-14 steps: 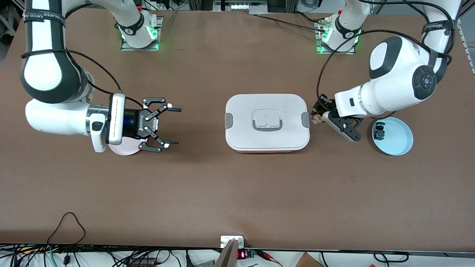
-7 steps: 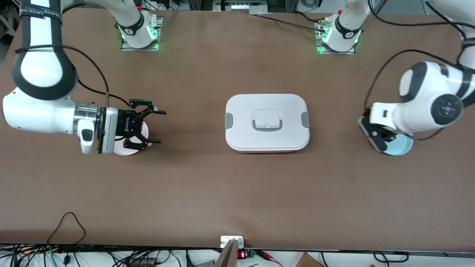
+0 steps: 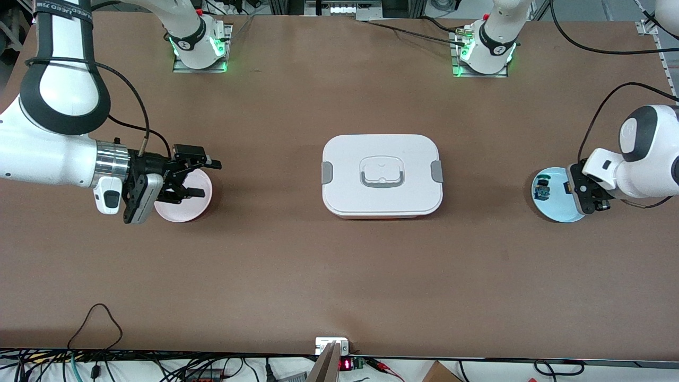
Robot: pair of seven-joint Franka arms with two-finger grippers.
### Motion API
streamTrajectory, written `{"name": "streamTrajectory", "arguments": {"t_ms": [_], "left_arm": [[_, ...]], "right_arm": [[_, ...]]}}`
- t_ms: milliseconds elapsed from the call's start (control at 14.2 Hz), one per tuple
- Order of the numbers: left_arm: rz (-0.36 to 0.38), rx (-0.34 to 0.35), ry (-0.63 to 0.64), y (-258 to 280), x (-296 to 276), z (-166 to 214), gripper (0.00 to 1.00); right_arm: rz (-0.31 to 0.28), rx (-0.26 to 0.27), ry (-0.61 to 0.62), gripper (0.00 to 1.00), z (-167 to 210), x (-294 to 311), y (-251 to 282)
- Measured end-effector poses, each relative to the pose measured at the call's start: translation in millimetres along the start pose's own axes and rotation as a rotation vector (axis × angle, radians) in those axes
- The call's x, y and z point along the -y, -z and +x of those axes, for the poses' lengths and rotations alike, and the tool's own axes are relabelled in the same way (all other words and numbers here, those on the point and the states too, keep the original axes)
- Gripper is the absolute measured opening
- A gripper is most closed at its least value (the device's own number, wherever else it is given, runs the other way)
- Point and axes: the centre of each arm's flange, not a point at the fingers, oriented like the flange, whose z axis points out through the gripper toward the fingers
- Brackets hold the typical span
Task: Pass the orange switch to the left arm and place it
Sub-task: 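Lower the orange switch onto the blue plate with the left gripper, then open the left gripper to release the switch while the right gripper retracts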
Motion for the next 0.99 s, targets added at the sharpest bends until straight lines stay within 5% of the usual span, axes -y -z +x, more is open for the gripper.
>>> {"name": "streamTrajectory", "arguments": {"t_ms": [212,424,777,989], "left_arm": [[0.042,-0.02,-0.086,-41,2,-20,0.44],[0.091,-0.015,-0.104,-69,-4,-33,0.44],[0.099,-0.047,-0.126,-106,-8,-42,0.44],[0.093,-0.077,-0.124,-123,-8,-40,0.44]], "right_arm": [[-0.105,0.059,-0.222,1.0,-5,-4,-3],[-0.273,0.135,-0.378,1.0,-12,-8,-6],[-0.534,0.309,-0.475,1.0,-32,-6,4],[-0.663,0.321,-0.441,1.0,-34,4,26]]}}
